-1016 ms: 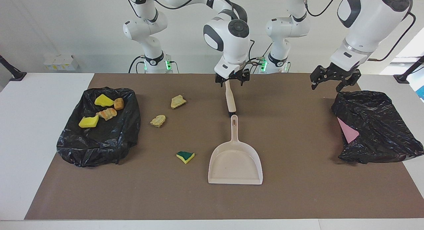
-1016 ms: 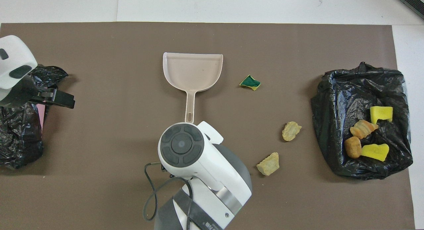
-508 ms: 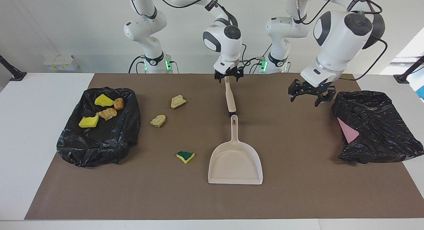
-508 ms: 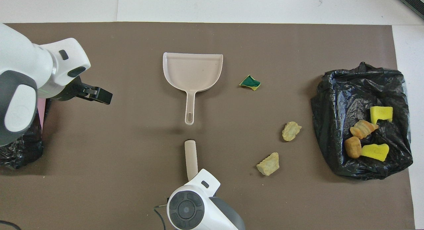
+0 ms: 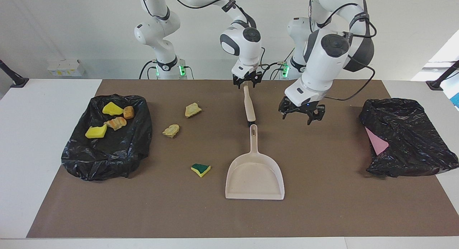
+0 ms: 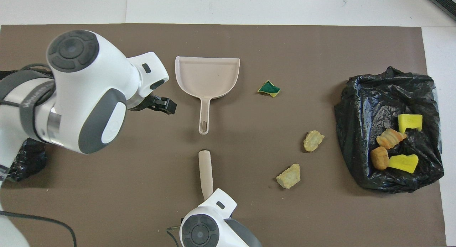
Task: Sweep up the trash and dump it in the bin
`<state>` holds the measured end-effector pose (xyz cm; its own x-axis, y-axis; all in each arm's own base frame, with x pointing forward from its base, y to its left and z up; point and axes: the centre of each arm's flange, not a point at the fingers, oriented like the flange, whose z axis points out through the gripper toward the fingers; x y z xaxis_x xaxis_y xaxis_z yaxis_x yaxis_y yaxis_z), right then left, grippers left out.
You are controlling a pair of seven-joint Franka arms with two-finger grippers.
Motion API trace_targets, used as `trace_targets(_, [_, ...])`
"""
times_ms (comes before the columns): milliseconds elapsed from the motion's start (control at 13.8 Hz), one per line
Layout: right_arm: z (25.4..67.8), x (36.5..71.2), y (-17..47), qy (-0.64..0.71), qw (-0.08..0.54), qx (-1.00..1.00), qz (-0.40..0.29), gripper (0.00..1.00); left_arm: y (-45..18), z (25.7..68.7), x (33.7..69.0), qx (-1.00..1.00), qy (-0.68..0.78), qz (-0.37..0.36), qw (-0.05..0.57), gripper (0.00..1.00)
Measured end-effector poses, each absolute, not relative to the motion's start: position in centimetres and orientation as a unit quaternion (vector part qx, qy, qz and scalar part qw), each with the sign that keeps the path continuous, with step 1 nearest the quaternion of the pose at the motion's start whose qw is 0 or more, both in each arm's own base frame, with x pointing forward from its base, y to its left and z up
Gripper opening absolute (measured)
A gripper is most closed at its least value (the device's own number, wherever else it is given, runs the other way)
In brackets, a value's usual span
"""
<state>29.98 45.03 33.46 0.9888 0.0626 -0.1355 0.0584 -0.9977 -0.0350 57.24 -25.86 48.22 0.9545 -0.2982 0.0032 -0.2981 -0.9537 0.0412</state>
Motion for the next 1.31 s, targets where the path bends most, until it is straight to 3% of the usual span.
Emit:
trace_targets(218, [33.5,30.0,45.1,-0.026,0.018,-0.997,0.067,0.67,-29.8,45.4,57.1,0.992,-0.122,0.007,0.026,1.00])
trace_targets(508, [33.6,30.0,45.1,-0.007,0.017,-0.998,0.066,0.26,-34.5,42.2,56.3,0.995,-0.093,0.017,0.035,1.00])
trace_targets(943, [35.7,28.6,42.7,0.035,0.017,-0.998,0.051,0.26,-37.8,36.1,55.7,0.995,-0.094,-0.002,0.029,1.00])
trace_targets(1016, [36.3,28.1,41.4,0.038,0.015,-0.998,0.047,0.26,-38.0,35.6,55.6,0.995,-0.094,-0.004,0.028,0.93])
trace_targets(1088, [36.9,27.7,39.9,0.044,0.008,-0.998,0.046,0.26,-38.0,35.5,55.7,0.995,-0.093,-0.005,0.028,0.93])
trace_targets(1306, [39.4,27.8,34.5,0.087,-0.023,-0.994,0.058,0.26,-37.7,36.0,56.3,0.996,-0.089,0.004,0.029,0.58])
